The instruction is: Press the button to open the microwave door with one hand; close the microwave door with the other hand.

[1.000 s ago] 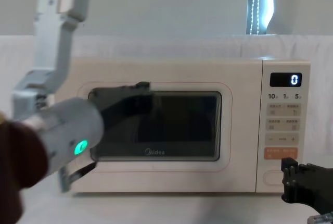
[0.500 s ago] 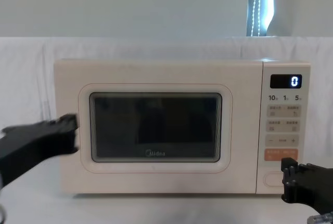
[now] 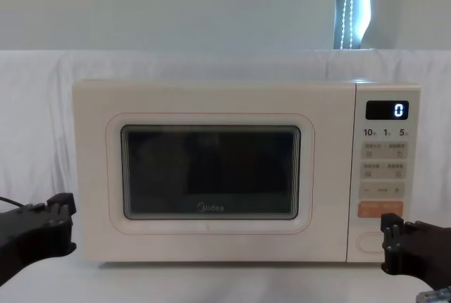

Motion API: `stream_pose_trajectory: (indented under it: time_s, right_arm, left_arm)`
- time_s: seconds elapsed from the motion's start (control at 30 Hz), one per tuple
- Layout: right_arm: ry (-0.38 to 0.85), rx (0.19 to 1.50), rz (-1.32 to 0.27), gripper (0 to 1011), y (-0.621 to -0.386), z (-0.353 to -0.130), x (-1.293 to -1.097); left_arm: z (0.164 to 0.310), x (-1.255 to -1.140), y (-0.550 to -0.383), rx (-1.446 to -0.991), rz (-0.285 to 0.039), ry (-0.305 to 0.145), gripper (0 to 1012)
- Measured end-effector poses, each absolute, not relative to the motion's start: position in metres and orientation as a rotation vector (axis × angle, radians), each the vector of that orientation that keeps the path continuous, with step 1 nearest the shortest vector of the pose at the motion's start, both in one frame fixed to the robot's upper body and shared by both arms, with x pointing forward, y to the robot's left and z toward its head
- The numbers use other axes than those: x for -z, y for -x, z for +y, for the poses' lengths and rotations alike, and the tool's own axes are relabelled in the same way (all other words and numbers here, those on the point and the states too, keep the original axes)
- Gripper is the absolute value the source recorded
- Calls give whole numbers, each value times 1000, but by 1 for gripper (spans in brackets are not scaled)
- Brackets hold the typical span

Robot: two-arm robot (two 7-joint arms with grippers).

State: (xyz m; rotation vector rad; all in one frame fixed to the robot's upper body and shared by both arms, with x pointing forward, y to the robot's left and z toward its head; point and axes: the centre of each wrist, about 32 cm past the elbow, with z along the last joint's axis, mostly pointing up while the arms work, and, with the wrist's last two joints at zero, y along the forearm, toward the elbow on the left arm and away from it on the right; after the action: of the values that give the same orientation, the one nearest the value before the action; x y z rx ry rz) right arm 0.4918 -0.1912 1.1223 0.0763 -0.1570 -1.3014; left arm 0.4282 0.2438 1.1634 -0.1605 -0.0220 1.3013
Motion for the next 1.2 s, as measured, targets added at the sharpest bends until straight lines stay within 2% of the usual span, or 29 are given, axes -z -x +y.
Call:
stream_pose_trajectory:
  time_s: [0.73,1.2]
  right_arm:
    - [-76,1301,-157,0,-492,-191,-1122]
    - [-76,1301,-157,0,-492,-191,-1122]
  left_arm:
    - [235,-1157,-447,-1278,-24,143,0]
    - [234,-1158,-447,-1276,-23,138,0]
